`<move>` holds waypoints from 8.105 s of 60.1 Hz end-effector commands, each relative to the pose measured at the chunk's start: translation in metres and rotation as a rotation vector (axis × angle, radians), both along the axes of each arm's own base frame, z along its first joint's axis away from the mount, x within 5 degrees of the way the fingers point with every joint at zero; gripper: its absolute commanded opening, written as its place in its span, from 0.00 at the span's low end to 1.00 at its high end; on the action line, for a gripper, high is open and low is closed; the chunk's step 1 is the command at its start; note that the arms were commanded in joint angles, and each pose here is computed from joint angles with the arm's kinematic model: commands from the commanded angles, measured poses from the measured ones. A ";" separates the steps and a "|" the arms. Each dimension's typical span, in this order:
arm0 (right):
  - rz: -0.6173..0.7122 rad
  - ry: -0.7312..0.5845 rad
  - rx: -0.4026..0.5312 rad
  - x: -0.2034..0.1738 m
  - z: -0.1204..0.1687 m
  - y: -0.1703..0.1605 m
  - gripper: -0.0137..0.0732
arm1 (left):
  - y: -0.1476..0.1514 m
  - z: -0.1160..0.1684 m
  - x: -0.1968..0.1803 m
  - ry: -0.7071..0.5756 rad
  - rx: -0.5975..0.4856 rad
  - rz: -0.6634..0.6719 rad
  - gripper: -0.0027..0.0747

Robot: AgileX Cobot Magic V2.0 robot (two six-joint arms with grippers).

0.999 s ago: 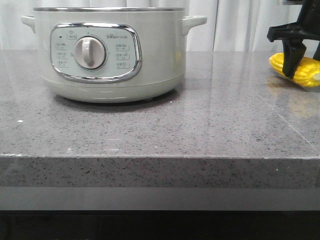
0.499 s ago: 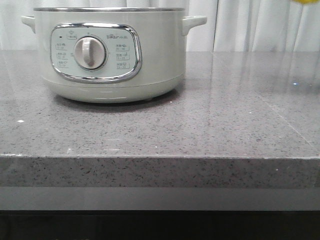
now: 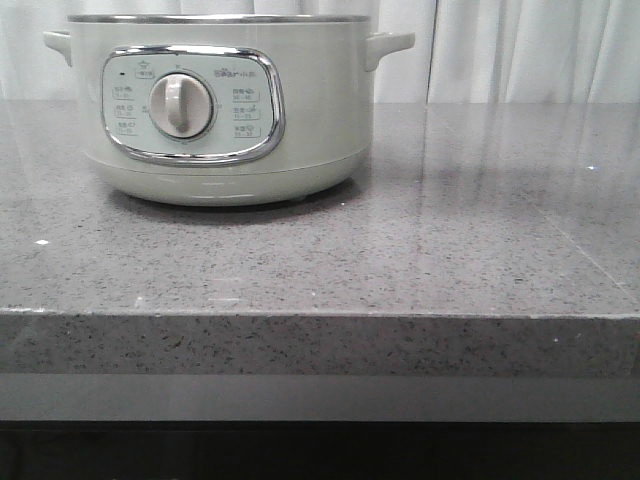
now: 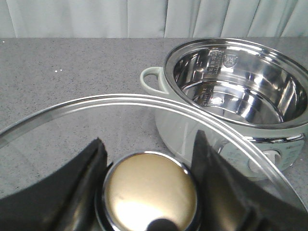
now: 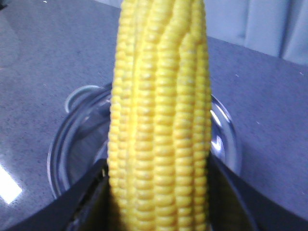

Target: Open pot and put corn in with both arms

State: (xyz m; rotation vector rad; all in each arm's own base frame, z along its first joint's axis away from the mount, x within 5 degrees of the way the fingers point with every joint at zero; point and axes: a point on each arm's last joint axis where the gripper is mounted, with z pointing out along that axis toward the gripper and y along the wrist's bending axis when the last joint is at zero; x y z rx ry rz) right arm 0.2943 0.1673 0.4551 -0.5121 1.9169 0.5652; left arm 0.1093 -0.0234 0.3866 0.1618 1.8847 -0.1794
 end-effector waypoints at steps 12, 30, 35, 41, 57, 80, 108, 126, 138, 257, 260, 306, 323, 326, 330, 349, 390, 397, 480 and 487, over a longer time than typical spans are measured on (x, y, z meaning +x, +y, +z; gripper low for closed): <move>0.068 -0.147 0.091 0.010 0.010 0.049 0.50 | 0.000 0.026 0.000 -0.194 -0.048 0.006 0.37; 0.120 -0.024 -0.052 0.047 -0.030 0.079 0.50 | 0.000 0.026 0.000 -0.194 -0.048 0.006 0.37; 0.122 -0.004 -0.111 0.054 -0.043 0.082 0.50 | 0.000 0.026 0.000 -0.194 -0.048 0.006 0.37; 0.120 0.006 -0.174 0.060 -0.054 0.084 0.50 | 0.000 0.026 0.000 -0.194 -0.048 0.006 0.37; 0.122 0.020 -0.194 0.062 -0.058 0.084 0.57 | 0.000 0.026 0.000 -0.194 -0.048 0.006 0.37; 0.116 0.000 -0.191 0.060 -0.053 0.081 0.82 | 0.000 0.026 0.000 -0.194 -0.048 0.006 0.37; 0.074 -0.138 -0.094 -0.012 -0.001 0.031 0.82 | 0.000 0.026 0.000 -0.194 -0.048 0.006 0.37; 0.077 -0.102 -0.116 -0.071 -0.020 -0.008 0.82 | 0.000 0.026 0.000 -0.194 -0.048 0.006 0.37; 0.079 -0.082 -0.124 -0.101 -0.036 -0.027 0.82 | 0.000 0.026 0.000 -0.194 -0.048 0.006 0.37; 0.090 -0.055 -0.138 -0.121 -0.046 -0.039 0.82 | -0.143 0.044 0.229 -0.172 -0.174 -0.234 0.37; 0.090 -0.055 -0.138 -0.121 -0.046 -0.039 0.82 | -0.145 0.042 0.228 -0.158 -0.170 -0.239 0.37; 0.090 -0.055 -0.138 -0.121 -0.046 -0.039 0.82 | -0.160 0.021 0.238 -0.103 -0.134 -0.264 0.37; 0.090 -0.055 -0.138 -0.121 -0.046 -0.039 0.82 | -0.160 0.020 0.237 -0.090 -0.128 -0.265 0.54; 0.090 -0.055 -0.138 -0.121 -0.046 -0.039 0.82 | -0.160 0.020 0.237 -0.090 -0.128 -0.265 0.63; 0.090 -0.055 -0.138 -0.121 -0.046 -0.039 0.82 | -0.160 0.021 0.237 -0.089 -0.125 -0.266 0.71; 0.090 -0.055 -0.138 -0.121 -0.046 -0.039 0.82 | -0.128 0.077 0.175 -0.101 -0.071 -0.287 0.63; 0.090 -0.053 -0.139 -0.121 -0.046 -0.039 0.82 | -0.043 0.029 0.012 -0.107 -0.070 -0.292 0.61; 0.089 -0.056 -0.136 -0.121 -0.046 -0.039 0.82 | -0.038 0.015 0.000 -0.097 -0.077 -0.295 0.61; 0.089 -0.057 -0.135 -0.121 -0.046 -0.039 0.02 | -0.036 0.008 0.003 -0.151 -0.063 -0.276 0.01; 0.089 -0.057 -0.135 -0.121 -0.046 -0.039 0.02 | -0.027 -0.004 0.004 -0.245 -0.070 -0.201 0.01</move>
